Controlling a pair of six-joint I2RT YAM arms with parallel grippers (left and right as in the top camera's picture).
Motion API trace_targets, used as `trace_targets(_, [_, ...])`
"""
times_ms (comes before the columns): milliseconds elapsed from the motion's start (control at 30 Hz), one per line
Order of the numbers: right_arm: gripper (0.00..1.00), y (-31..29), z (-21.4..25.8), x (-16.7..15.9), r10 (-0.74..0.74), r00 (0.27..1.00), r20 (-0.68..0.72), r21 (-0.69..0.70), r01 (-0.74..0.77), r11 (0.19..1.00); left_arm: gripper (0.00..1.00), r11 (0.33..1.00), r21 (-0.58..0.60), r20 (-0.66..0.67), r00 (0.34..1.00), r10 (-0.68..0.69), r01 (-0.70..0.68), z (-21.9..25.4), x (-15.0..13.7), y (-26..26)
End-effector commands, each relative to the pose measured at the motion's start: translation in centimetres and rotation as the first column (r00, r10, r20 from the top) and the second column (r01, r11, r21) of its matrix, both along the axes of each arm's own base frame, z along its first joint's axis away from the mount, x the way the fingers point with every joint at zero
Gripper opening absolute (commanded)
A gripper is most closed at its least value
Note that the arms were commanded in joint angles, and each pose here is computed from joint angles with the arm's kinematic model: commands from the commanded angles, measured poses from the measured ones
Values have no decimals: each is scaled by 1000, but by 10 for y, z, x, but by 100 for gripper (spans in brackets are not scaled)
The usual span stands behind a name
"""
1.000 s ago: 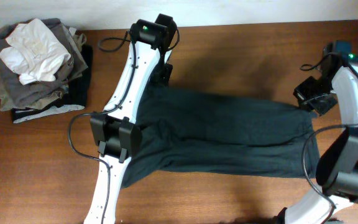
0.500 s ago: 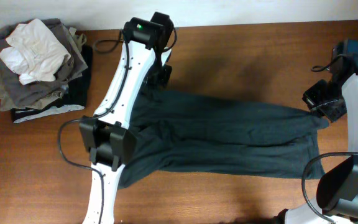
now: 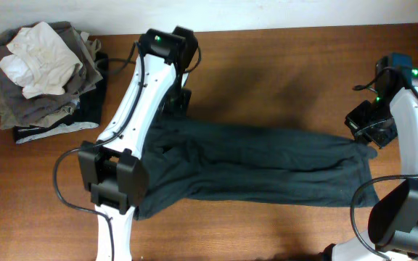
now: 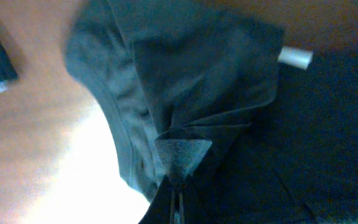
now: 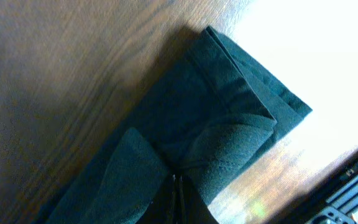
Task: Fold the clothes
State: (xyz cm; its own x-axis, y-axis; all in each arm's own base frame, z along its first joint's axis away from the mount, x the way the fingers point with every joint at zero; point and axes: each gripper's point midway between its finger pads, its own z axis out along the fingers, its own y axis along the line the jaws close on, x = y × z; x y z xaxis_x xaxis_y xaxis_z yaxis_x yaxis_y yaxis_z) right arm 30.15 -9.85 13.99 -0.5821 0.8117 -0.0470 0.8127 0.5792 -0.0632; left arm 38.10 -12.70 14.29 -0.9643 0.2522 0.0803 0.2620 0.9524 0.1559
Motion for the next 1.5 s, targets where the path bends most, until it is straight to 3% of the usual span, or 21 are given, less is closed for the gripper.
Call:
trace_targets(0, [4, -1, 0, -9, -3, 999, -36, -22, 2, 1000, 0, 998, 68, -125, 992, 28, -19, -26, -27, 17])
trace_targets(333, [4, 5, -3, -41, -2, 993, -114, -17, 0, 1000, 0, 994, 97, -179, 982, 58, -41, -33, -46, 26])
trace_targets(467, [4, 8, -12, -54, -2, 997, -83, -28, 0, 1000, 1, 990, 135, -194, 978, 75, -49, -30, -62, 37])
trace_targets(667, [4, 14, -38, -65, -1, 996, -86, -10, 0, 1000, 1, 986, 155, -178, 979, 96, -69, -31, -64, 41])
trace_targets(700, [4, 15, -43, -65, -1, 997, -82, -6, 0, 1000, 6, 984, 163, -196, 976, 98, -66, -34, -69, 43])
trace_targets(733, [5, 16, -47, -64, 19, 997, -75, 3, -19, 1000, 21, 983, 175, -220, 970, 99, -61, -38, -75, 45])
trace_targets(767, [14, 17, -49, -61, 43, 997, -65, 11, -42, 999, 50, 982, 182, -235, 967, 100, -57, -41, -79, 46])
trace_targets(800, [27, 17, -49, -59, 51, 997, -56, 14, -51, 999, 66, 981, 189, -249, 963, 101, -54, -44, -82, 48])
trace_targets(833, [40, 17, -49, -58, 51, 997, -52, 14, -51, 999, 71, 980, 190, -253, 962, 102, -54, -46, -83, 48])
trace_targets(900, [91, 21, -50, -55, 83, 996, -39, 38, -81, 996, 72, 981, 187, -246, 964, 102, -56, -48, -82, 48])
trace_targets(933, [98, 23, -50, -54, 97, 995, -30, 53, -95, 994, 72, 982, 177, -226, 969, 100, -60, -47, -78, 46])
trace_targets(1067, [99, 31, -48, -45, 110, 994, 13, 97, -110, 989, 72, 992, 102, -121, 989, 90, -78, -34, -54, 32])
trace_targets(1200, [99, 43, -47, -35, 176, 982, 75, 163, -186, 969, 72, 974, -224, -93, 995, -31, 9, -31, -38, -24])
trace_targets(1333, [99, 43, -47, -35, 176, 982, 76, 162, -186, 969, 72, 975, -196, -12, 994, -106, 102, -36, -24, -35])
trace_targets(1467, [99, 44, -47, -36, 184, 980, 72, 164, -194, 967, 72, 975, -184, -42, 990, -133, 123, -48, -29, -44])
